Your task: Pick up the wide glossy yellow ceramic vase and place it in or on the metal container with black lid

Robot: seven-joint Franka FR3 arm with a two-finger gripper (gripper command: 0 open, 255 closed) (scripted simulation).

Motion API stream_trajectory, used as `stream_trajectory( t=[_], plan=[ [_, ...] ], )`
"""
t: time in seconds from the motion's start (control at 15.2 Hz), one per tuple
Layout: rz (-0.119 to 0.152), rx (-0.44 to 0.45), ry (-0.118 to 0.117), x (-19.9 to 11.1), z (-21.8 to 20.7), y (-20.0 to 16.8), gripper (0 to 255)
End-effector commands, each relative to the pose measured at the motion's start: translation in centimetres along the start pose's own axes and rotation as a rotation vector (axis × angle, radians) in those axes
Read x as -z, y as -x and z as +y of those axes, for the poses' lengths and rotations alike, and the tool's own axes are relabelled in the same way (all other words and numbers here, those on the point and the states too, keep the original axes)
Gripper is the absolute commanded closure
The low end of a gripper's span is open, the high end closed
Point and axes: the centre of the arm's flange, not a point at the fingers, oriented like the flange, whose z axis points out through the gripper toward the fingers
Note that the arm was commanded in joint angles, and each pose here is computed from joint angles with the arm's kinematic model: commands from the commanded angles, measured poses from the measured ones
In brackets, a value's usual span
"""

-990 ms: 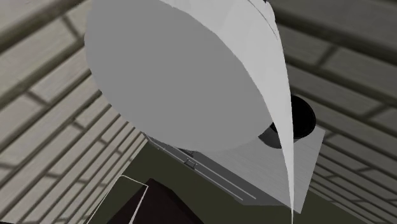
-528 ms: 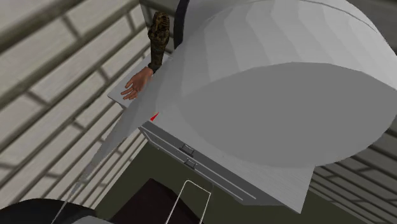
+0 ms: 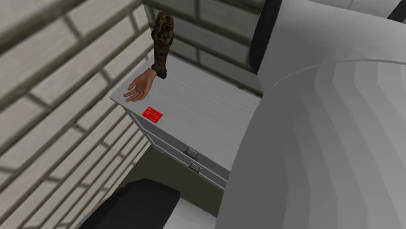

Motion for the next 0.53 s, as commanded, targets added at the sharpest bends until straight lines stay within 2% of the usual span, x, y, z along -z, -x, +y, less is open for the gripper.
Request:
stream_trajectory(
  t=[0.0, 0.26, 0.46],
  plan=[
    [0.0, 0.001, 0.0, 0.7, 2.3, -1.3, 255],
    [0.0, 0.001, 0.0, 0.9, 6.6, -3.9, 255],
    [0.0, 0.001, 0.0, -0.6, 6.6, -3.8, 255]
  ],
)
